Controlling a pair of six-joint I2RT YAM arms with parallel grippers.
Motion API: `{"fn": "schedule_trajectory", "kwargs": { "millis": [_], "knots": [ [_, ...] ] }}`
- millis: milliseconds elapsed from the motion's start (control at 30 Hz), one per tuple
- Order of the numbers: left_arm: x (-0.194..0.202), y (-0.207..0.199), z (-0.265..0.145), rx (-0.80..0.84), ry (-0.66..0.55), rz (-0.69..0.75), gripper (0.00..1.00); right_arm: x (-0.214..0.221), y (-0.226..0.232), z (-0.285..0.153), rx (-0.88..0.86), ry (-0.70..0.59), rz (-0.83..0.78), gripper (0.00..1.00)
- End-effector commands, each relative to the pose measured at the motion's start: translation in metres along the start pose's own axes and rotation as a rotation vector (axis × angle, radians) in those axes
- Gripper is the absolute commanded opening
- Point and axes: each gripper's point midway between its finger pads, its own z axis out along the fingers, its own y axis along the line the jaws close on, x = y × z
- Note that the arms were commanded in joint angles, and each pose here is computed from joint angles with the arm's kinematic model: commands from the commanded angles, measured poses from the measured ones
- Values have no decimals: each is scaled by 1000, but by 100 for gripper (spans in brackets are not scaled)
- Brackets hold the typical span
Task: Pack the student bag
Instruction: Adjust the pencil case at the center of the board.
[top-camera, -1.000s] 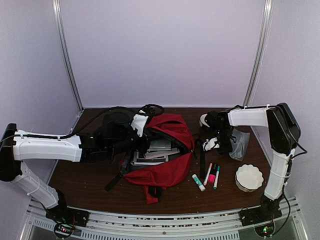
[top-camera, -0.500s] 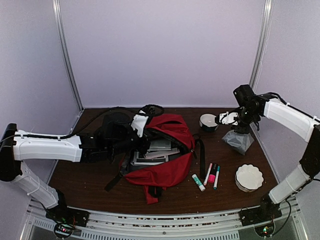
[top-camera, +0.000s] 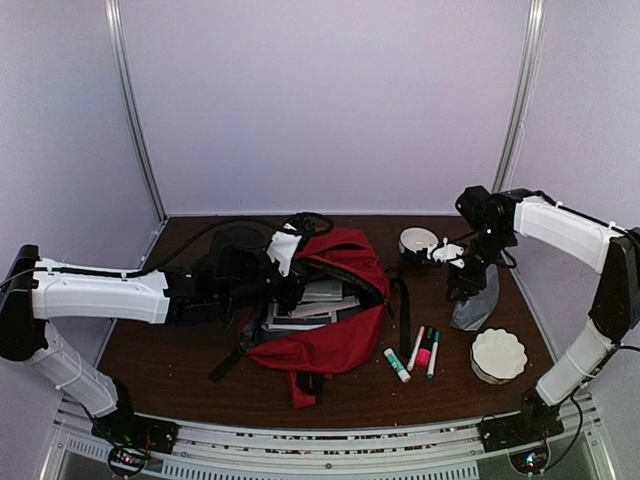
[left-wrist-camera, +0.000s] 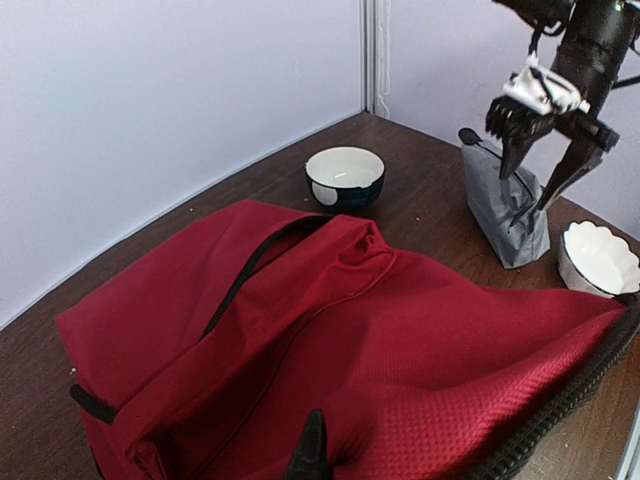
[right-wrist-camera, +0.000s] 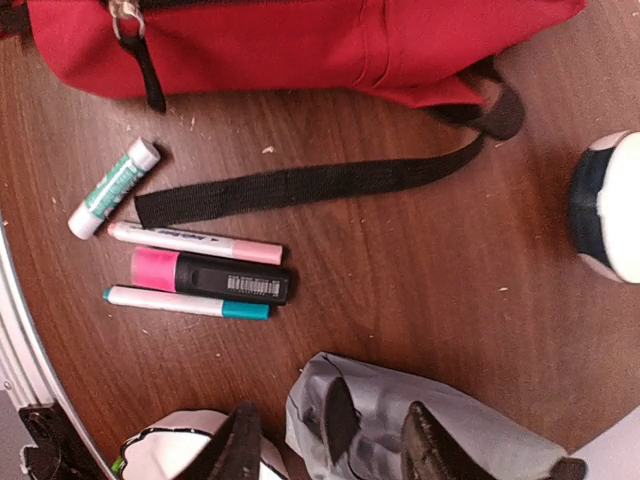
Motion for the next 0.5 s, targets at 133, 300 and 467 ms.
{"fn": "schedule_trajectory", "kwargs": {
  "millis": [133,300,467],
  "knots": [
    [-28,-7,-3,38,-74,-10,0,15,0,-55,-55,130,-244,62],
    [-26,-12,-5,67,-72,-17,0,52,-24,-48,-22,256,-368,68],
    [-23,-15,-5,84,-64,-23,0,68,-48,-44,-27,326,-397,82]
  ]
}}
